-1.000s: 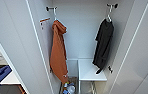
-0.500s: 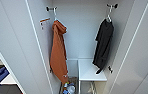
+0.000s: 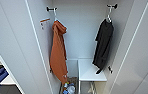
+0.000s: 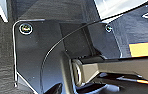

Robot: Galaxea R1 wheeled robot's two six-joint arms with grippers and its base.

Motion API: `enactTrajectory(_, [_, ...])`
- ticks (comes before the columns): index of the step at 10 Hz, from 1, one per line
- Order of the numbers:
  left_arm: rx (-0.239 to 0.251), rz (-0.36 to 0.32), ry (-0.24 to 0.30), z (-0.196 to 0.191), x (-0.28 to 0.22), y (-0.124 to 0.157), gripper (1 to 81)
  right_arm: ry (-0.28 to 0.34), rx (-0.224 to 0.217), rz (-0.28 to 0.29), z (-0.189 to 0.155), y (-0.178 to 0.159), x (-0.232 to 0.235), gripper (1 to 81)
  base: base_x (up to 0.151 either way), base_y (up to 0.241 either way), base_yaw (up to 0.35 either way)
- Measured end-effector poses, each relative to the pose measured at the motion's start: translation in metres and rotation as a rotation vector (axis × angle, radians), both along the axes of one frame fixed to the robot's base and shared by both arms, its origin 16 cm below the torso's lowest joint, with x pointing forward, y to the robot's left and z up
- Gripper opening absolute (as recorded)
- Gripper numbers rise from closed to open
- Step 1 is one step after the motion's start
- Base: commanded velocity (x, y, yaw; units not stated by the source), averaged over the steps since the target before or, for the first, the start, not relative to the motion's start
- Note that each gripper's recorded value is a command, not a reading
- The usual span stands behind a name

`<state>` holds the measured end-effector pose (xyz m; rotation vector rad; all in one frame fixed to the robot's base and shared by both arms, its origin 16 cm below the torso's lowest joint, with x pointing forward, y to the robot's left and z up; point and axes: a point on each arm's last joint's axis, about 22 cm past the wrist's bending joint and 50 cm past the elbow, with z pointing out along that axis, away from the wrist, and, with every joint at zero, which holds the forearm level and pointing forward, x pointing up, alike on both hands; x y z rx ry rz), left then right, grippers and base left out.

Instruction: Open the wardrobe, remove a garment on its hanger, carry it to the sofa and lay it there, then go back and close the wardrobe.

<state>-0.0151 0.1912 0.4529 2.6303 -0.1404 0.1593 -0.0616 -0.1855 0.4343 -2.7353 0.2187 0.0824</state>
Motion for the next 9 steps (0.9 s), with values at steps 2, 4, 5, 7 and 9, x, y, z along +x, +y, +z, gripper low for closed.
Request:
enactTrajectory(2, [0.035, -0.005, 0.032, -0.007, -0.026, 0.001, 81.1, 0.015, -0.022, 0.016, -0.003, -0.002, -0.012, 81.1, 0.0, 0.0, 0.0])
enactTrajectory(4, [0.077, -0.009, 0.033, -0.016, -0.029, 0.005, 81.1, 0.008, -0.031, 0.037, -0.006, 0.008, -0.014, 81.1, 0.0, 0.0, 0.0])
enactTrajectory(5, [0.09, -0.01, 0.034, -0.019, -0.03, 0.002, 81.1, 0.008, -0.029, 0.044, -0.006, 0.016, -0.016, 81.1, 0.0, 0.0, 0.0])
enactTrajectory(7, [0.094, -0.009, 0.036, -0.021, -0.033, -0.012, 81.1, 0.008, -0.032, 0.055, -0.007, 0.024, -0.02, 81.1, 0.0, 0.0, 0.0])
enactTrajectory(9, [0.09, -0.009, 0.045, -0.02, -0.041, -0.017, 81.1, 0.006, -0.024, 0.08, -0.006, 0.031, -0.027, 81.1, 0.0, 0.0, 0.0])
